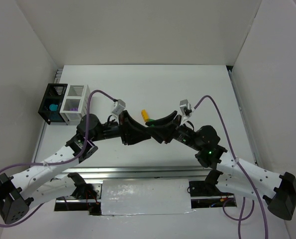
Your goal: Sort the legos into containers by color
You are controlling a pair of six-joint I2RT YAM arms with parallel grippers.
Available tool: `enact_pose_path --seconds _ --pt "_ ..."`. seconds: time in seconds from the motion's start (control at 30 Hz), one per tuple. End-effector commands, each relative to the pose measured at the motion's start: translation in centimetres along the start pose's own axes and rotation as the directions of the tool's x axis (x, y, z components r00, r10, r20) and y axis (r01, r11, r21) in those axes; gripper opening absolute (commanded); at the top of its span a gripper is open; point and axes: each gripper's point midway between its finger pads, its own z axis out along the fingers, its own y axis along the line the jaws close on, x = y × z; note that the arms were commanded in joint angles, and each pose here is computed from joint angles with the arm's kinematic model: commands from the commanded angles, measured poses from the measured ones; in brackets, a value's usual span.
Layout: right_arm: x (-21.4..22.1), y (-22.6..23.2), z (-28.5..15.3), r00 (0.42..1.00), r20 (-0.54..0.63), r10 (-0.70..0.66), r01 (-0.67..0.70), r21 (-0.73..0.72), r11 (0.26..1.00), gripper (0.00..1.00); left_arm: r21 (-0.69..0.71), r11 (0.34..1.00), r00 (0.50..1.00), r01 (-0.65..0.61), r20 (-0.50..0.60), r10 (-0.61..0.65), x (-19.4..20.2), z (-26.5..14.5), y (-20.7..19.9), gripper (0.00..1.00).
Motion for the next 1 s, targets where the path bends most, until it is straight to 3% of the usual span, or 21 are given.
enact_pose_path --seconds 0.0,0.13,0.2,0.23,0.27,0.33,0.4,0.43,0.6,0.63,0.67,0.73,0.87,0.97 --pt "1.4 -1.5 0.1 0.997 -0.055 -0.052 0.054 0.041 0.998 0.00 0.119 0.983 0.988 -0.137 0.093 0.127 -2.8 -0.2 -3.4 0.00" --pt "1.3 -1.1 0.1 0.999 -0.034 -0.024 0.025 0.021 0.999 0.02 0.130 0.981 0.987 -0.142 0.098 0.130 -2.8 -0.3 -3.6 0.00" --pt "1.3 -1.3 0.0 0.999 -0.033 -0.022 0.023 0.031 0.999 0.38 0.130 0.981 0.987 -0.143 0.095 0.132 -2.7 -0.3 -3.6 0.00" --pt "1.0 -1.3 0.0 0.999 -0.025 -0.023 0.024 0.034 0.999 0.50 0.127 0.982 0.987 -0.142 0.093 0.131 -2.7 -0.3 -3.5 0.00" --pt "1.0 -1.3 0.0 1.000 -0.021 -0.023 0.023 0.035 0.999 0.55 0.128 0.981 0.987 -0.144 0.092 0.132 -2.7 -0.3 -3.6 0.00" --pt "0.9 -1.4 -0.1 1.000 -0.019 -0.023 0.024 0.047 0.999 0.50 0.120 0.981 0.986 -0.150 0.088 0.140 -2.7 -0.3 -3.5 0.00" --pt "0.9 -1.4 -0.2 1.000 -0.016 -0.024 0.025 0.044 0.999 0.04 0.110 0.983 0.986 -0.150 0.088 0.141 -2.6 -0.4 -3.2 0.00" --pt "1.0 -1.4 -0.3 1.000 -0.017 -0.015 0.015 0.047 0.999 0.00 0.109 0.983 0.986 -0.149 0.087 0.140 -2.6 -0.4 -3.2 0.00" --pt "1.0 -0.6 -0.5 1.000 -0.008 -0.012 0.012 0.001 1.000 0.00 0.104 0.987 0.991 -0.125 0.058 0.119 -2.1 0.0 -2.7 0.03" --pt "1.0 -0.6 -0.5 1.000 -0.008 -0.005 0.005 -0.002 1.000 0.00 0.105 0.987 0.991 -0.124 0.056 0.118 -2.2 0.1 -2.8 0.10" --pt "1.0 -0.3 -0.5 1.000 -0.011 -0.004 0.004 -0.016 1.000 0.00 0.104 0.988 0.992 -0.118 0.053 0.113 -2.2 0.1 -2.7 0.32" --pt "1.1 0.0 -0.4 1.000 -0.017 0.002 -0.002 -0.029 1.000 0.00 0.099 0.989 0.992 -0.114 0.056 0.109 -2.4 0.2 -2.7 0.63" --pt "1.2 0.1 -0.3 1.000 -0.016 0.012 -0.012 -0.040 0.999 0.00 0.097 0.988 0.991 -0.117 0.074 0.110 -3.0 0.2 -3.0 0.69" --pt "1.3 0.0 -0.3 1.000 -0.012 0.022 -0.023 -0.041 0.999 0.00 0.102 0.988 0.990 -0.118 0.086 0.110 -3.3 0.2 -3.2 0.61"
